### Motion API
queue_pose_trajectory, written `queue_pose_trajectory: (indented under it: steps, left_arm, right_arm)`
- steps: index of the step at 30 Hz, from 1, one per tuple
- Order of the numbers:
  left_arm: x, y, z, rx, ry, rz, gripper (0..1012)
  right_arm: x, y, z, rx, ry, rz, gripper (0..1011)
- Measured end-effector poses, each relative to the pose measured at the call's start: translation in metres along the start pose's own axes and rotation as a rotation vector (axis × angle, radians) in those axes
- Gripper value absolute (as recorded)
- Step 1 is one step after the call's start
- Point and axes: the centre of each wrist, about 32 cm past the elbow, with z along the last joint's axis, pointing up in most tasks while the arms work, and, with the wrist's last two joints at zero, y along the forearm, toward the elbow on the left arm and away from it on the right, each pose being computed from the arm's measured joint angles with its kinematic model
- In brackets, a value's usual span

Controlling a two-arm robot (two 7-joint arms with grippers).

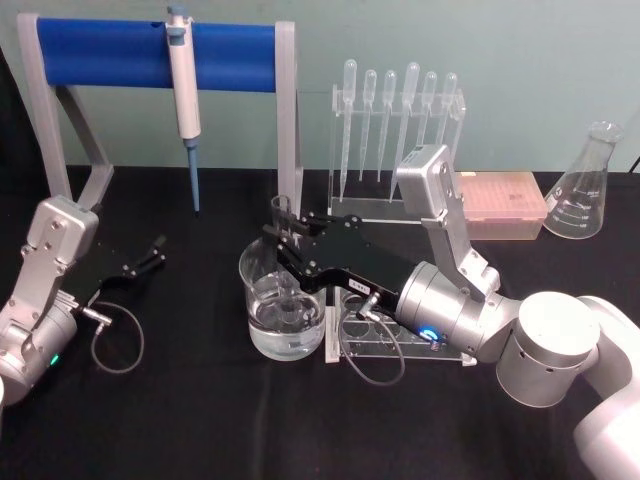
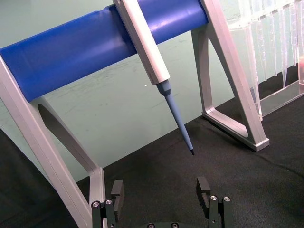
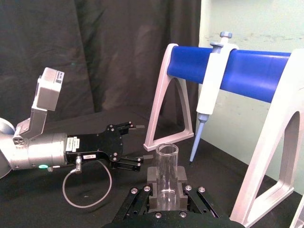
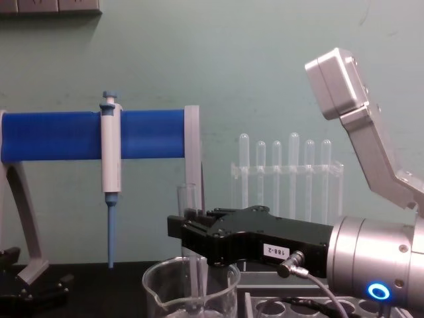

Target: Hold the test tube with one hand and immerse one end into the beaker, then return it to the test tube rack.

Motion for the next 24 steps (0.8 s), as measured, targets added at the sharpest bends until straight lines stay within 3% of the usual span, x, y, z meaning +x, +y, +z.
queue_pose_trajectory:
  steps: [24]
  left_arm:
    - [0.0, 0.0, 0.0, 0.0, 0.0, 0.0, 1000]
  right_arm:
    - [0.0, 0.0, 0.0, 0.0, 0.0, 0.0, 224]
